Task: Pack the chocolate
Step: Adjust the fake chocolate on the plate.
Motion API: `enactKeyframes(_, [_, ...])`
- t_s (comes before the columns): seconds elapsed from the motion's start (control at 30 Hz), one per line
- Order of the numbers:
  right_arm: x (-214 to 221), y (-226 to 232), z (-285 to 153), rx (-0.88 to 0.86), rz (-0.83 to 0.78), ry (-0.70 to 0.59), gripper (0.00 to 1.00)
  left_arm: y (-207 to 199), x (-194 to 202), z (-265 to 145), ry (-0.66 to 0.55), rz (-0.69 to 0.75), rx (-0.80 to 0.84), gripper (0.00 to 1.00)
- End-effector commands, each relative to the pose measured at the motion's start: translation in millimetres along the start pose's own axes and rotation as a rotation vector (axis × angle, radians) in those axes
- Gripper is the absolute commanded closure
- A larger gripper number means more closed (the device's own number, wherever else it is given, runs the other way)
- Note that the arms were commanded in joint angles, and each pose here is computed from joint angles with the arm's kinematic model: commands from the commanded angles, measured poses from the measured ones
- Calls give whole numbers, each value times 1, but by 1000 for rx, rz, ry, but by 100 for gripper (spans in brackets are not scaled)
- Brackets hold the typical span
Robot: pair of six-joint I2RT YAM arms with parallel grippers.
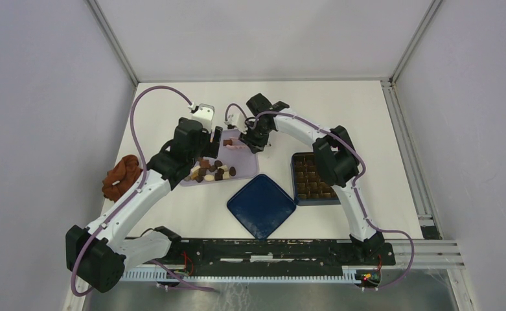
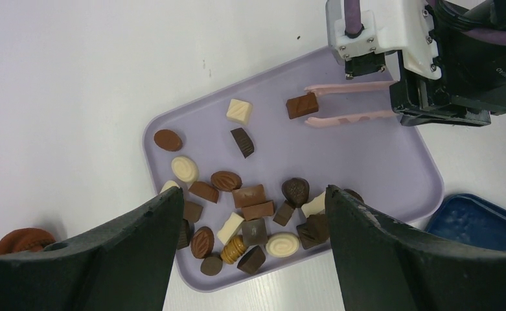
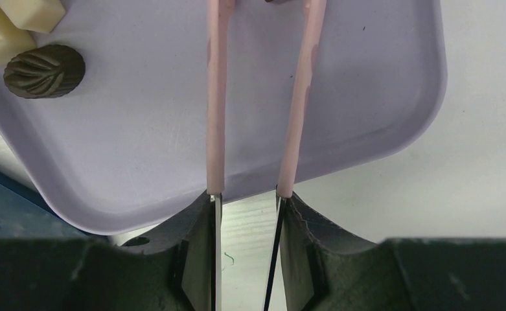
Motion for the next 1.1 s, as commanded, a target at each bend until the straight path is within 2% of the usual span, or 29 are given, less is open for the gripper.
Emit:
enactKeyframes(0.0, [-26, 17, -4, -57, -31, -70, 60, 4, -7, -1, -30, 47, -5, 15])
enactKeyframes(0.23, [-42, 14, -32, 1, -31, -108, 59, 10, -7, -3, -36, 38, -39, 15])
enactKeyframes(0.6, [-43, 15, -36, 49, -39, -61, 58, 21, -10, -10, -65, 15, -92, 15])
enactKeyframes(1.07, [-36, -2, -19, 130, -10, -13, 57, 23, -10, -11, -65, 13, -99, 15])
Point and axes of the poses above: each gripper's point midway between its finger pads, its own z axis out along the fingers, its own y axis along the line the jaws close on, x = y × z, the point moved 2 cm from there along -z, back along the fingers, and after that the axes turned 9 degrees about z, right-handed, at the moved point
